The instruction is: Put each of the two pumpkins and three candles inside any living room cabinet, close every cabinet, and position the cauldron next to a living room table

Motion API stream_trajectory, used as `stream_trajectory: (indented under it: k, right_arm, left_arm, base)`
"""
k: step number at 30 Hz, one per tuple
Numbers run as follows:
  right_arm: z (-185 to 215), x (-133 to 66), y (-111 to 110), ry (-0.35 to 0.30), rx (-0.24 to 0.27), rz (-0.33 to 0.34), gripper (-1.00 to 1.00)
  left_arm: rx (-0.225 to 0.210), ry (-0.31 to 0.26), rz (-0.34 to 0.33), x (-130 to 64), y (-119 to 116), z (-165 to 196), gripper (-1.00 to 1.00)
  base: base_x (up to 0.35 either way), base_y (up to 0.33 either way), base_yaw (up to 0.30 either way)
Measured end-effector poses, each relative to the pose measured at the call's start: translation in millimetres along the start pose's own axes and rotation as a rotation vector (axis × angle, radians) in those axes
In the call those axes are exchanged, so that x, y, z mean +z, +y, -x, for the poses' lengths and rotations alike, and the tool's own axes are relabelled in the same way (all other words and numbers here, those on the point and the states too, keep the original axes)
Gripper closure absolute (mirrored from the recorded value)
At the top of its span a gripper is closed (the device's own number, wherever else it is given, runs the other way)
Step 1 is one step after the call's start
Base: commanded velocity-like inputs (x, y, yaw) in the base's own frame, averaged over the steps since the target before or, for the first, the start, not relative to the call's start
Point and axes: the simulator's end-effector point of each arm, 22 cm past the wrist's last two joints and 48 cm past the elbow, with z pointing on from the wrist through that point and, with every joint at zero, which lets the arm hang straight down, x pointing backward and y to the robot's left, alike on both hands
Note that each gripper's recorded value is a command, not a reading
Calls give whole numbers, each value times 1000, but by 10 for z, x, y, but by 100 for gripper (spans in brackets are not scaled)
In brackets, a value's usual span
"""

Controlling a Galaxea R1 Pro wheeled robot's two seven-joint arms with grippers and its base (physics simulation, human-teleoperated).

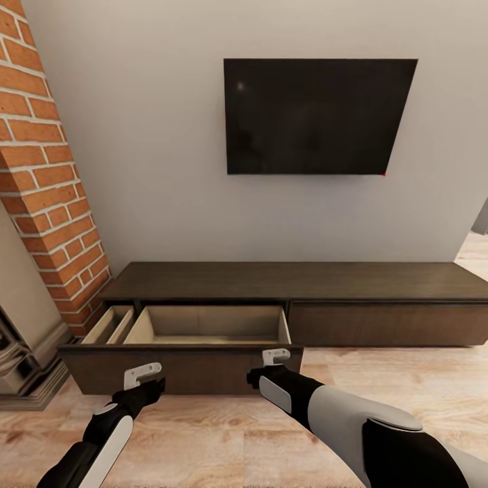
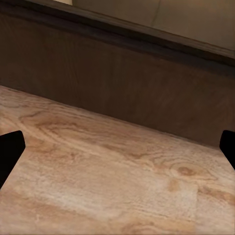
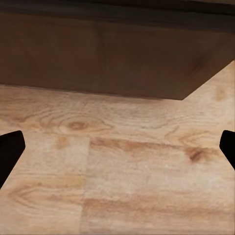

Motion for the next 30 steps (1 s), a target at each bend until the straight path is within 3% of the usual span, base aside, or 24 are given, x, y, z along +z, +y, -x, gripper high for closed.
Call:
stream_trajectory:
  k: [10,18,24,30]
  right_arm:
    - [-66,147,101,-44,4,48,-100]
    - [-207,306,-44,-50,7,18,-100]
    - [-194,391,-54,-129,-61,6,-100]
    - [-254,467,-21,-153,-78,11,-100]
  left_arm:
    - [1,1,-2,107,36,-192,-100]
    - [1,1,-5,191,49,-345,-100]
    - [1,1,-4,254,74,-462,-100]
    - [1,2,-4,317,96,-585,-100]
  base:
    - [0,0,0]
    - [0,0,0]
    - [0,0,0]
    - [0,0,0]
